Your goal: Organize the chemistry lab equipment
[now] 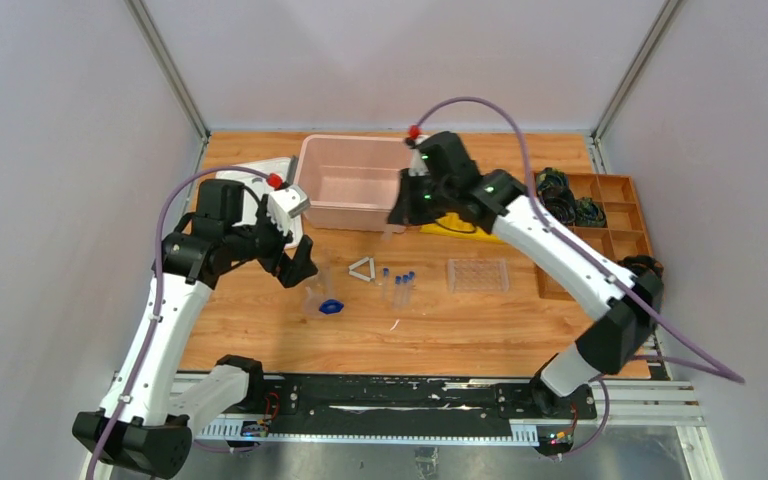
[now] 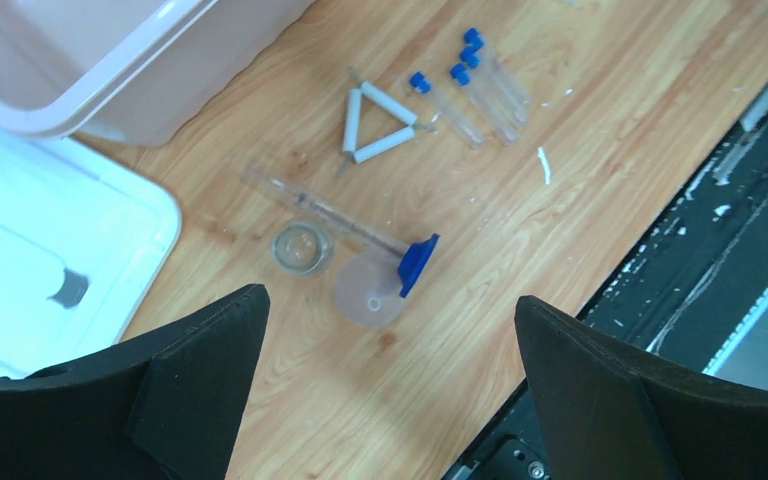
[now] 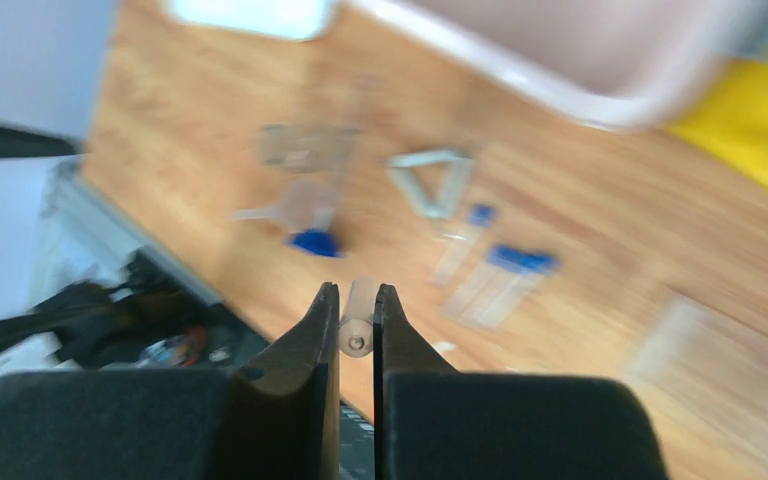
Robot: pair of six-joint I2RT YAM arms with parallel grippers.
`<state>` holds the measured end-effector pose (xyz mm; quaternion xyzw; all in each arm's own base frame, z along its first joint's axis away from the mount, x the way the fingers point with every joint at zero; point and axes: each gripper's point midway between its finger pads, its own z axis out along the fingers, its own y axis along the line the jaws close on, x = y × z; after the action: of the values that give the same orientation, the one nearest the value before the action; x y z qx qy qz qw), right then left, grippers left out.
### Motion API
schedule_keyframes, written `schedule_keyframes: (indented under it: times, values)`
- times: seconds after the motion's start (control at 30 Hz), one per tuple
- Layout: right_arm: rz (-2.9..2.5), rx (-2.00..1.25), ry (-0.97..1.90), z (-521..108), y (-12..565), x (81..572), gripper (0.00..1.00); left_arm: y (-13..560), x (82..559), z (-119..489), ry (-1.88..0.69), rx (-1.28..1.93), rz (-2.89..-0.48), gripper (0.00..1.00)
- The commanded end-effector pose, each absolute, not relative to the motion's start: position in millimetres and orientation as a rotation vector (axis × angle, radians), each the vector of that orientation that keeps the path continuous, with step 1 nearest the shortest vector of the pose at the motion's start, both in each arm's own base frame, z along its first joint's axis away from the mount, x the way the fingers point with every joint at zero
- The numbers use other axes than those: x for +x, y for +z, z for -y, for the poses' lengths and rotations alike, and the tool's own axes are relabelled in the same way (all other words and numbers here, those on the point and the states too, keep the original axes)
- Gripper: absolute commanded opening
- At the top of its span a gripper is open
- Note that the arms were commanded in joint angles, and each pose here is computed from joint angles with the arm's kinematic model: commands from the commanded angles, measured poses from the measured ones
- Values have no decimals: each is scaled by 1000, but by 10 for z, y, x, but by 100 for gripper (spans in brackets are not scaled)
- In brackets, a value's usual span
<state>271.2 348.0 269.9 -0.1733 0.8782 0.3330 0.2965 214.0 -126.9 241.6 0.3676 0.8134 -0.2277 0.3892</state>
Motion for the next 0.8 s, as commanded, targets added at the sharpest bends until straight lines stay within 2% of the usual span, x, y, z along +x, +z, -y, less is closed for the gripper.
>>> schedule_keyframes:
  times: [0.0, 0.17, 0.3, 0.47, 0.77]
  values:
    - [-2317, -251, 420, -2190, 2606, 3077, 0, 2446, 2284, 1137, -462, 867, -2105, 100]
    - [-2331, -102, 136, -1354, 2402, 3290, 0, 2344, 2332, 1091, -439, 835, -2162, 100]
    - [-2338, -48, -43, -982, 2299, 3433, 0, 2327, 2360, 1069, -427, 812, -2184, 100]
    - [-2340, 4, -184, -732, 2193, 3597, 0, 2319, 2382, 1057, -418, 799, -2196, 100]
    - [-2354, 86, -193, -623, 1930, 3806, 0, 2333, 2394, 1054, -414, 797, -2194, 100]
